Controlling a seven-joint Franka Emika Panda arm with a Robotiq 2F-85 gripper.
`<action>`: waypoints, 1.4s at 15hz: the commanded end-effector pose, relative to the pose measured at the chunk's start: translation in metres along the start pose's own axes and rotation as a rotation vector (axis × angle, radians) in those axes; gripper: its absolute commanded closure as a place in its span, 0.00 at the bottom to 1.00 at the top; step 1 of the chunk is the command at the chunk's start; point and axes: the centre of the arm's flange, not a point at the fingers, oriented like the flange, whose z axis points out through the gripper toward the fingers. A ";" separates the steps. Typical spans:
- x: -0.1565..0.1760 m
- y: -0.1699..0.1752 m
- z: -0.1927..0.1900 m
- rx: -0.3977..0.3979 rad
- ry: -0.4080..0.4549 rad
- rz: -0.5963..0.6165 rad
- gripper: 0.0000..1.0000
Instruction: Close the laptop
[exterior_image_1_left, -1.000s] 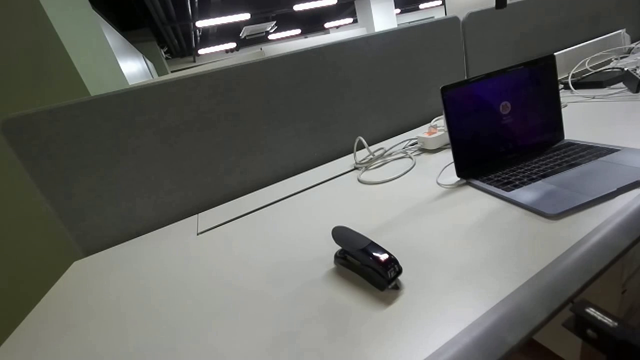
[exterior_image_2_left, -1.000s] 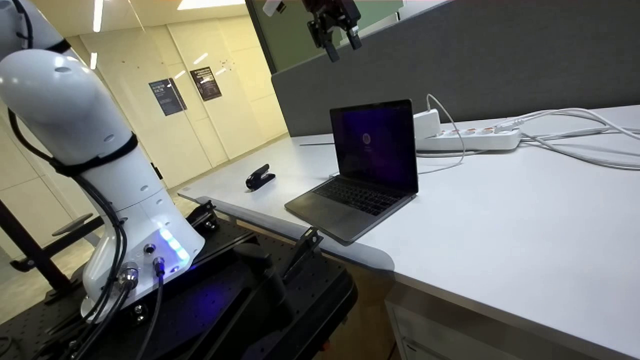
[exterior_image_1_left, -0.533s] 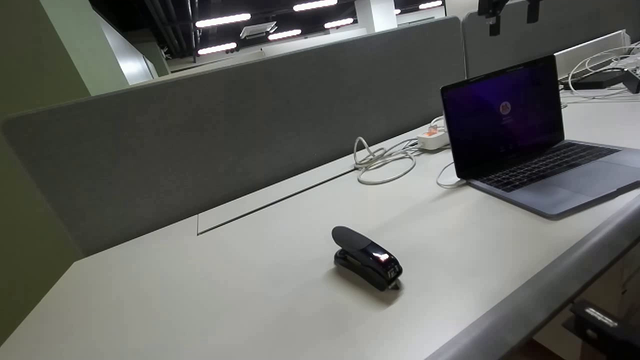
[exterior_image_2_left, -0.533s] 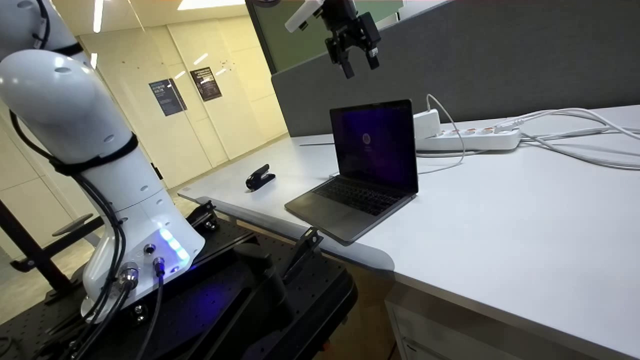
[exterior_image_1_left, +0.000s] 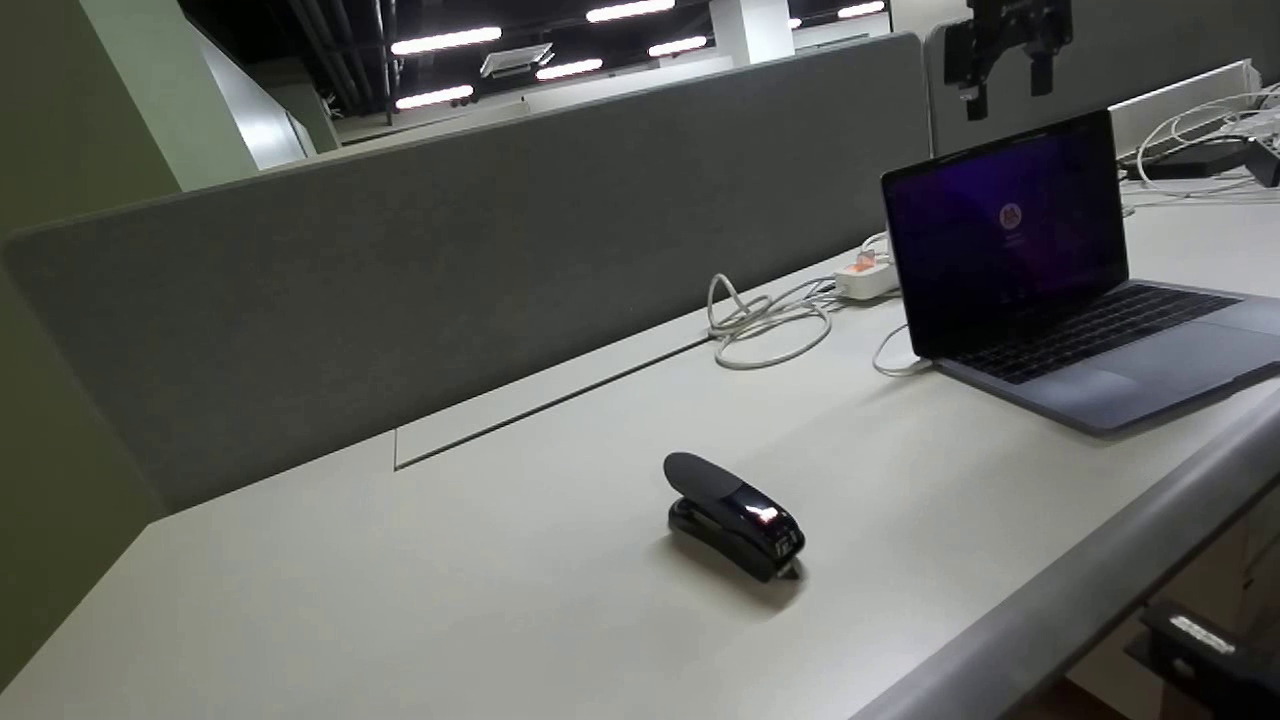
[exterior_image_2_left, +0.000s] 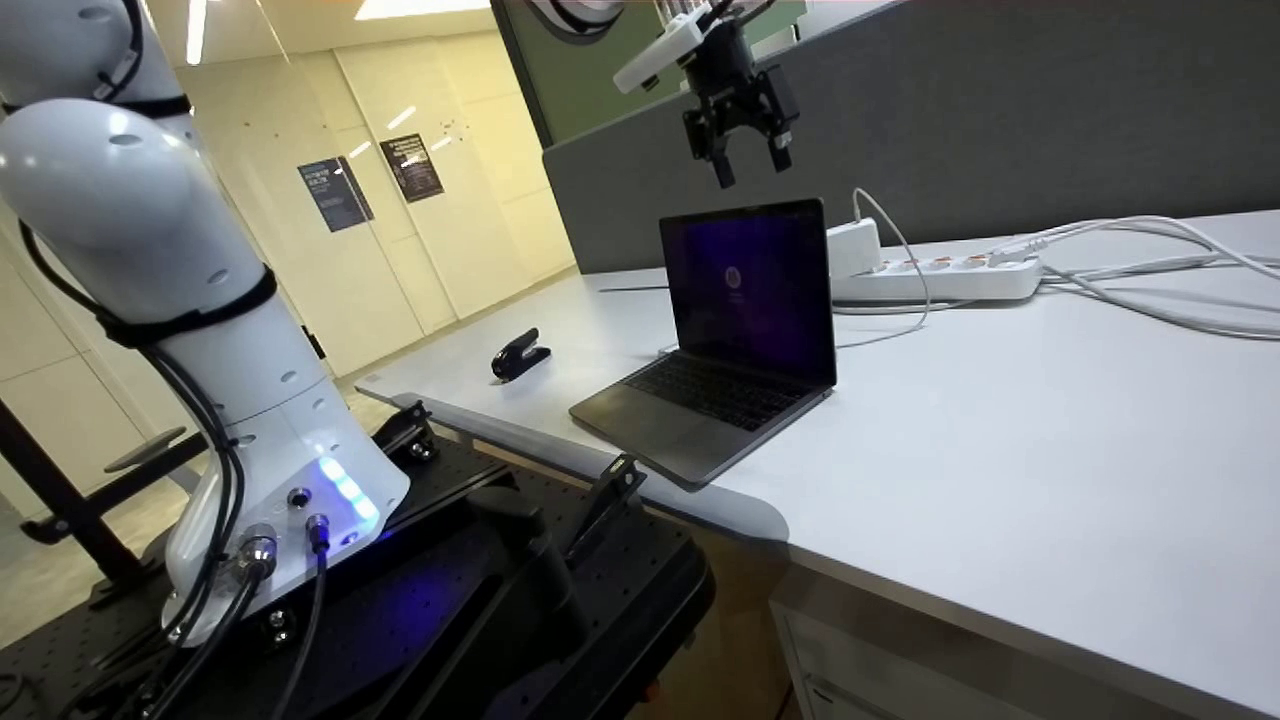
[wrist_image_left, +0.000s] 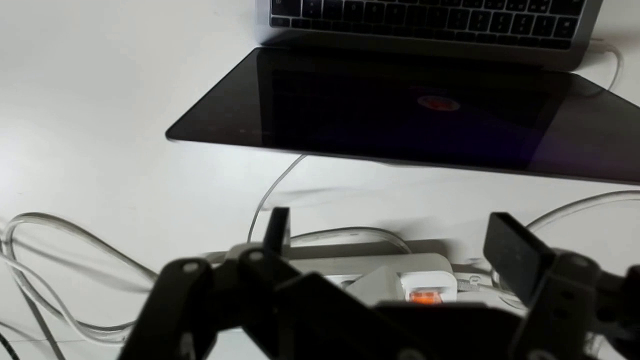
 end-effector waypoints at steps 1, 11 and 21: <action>0.020 0.000 0.015 0.021 -0.033 -0.030 0.00; 0.006 -0.037 0.026 0.027 -0.059 -0.093 0.00; -0.044 -0.063 0.021 0.056 -0.106 -0.058 0.00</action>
